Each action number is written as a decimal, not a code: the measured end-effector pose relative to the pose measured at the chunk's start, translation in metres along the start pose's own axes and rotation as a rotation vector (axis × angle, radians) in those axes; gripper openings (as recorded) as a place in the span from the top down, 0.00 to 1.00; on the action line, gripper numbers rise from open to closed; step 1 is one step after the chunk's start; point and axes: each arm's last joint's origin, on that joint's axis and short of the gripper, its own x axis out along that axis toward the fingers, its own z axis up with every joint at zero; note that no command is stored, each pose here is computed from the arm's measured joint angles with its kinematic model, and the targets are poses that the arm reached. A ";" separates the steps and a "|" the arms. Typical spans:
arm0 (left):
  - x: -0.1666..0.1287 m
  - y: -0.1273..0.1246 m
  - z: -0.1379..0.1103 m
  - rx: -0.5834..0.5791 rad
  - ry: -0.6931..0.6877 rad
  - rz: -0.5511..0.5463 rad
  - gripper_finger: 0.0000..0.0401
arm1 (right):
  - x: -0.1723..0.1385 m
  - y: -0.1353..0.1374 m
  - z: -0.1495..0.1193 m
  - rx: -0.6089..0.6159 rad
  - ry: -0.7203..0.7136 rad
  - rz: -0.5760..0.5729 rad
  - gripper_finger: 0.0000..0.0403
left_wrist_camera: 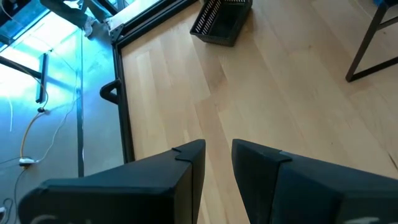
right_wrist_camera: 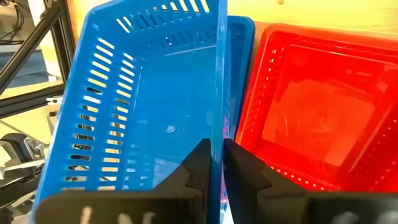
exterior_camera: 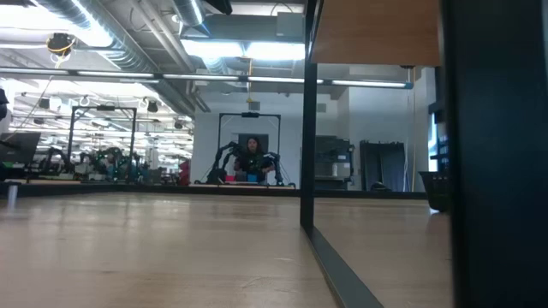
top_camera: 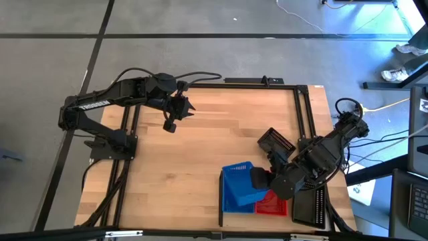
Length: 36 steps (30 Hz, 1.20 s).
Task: Stack baskets on shelf by color
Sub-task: Stack the blue bin on top of the blue bins on the shelf
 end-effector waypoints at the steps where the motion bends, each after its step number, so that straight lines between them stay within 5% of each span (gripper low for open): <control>1: 0.000 0.000 0.000 0.000 0.000 0.000 0.82 | 0.000 0.000 0.000 0.001 0.000 0.000 0.90; 8: 0.000 0.000 0.000 0.001 0.000 0.000 0.82 | 0.000 0.000 -0.002 0.062 0.066 -0.033 0.90; 25: 0.000 0.000 0.000 0.007 -0.001 0.000 0.82 | 0.011 0.005 0.001 -0.037 0.024 -0.038 0.98; 36: 0.000 0.000 0.000 0.007 -0.001 0.001 0.82 | 0.017 0.008 0.003 -0.026 0.015 -0.043 0.81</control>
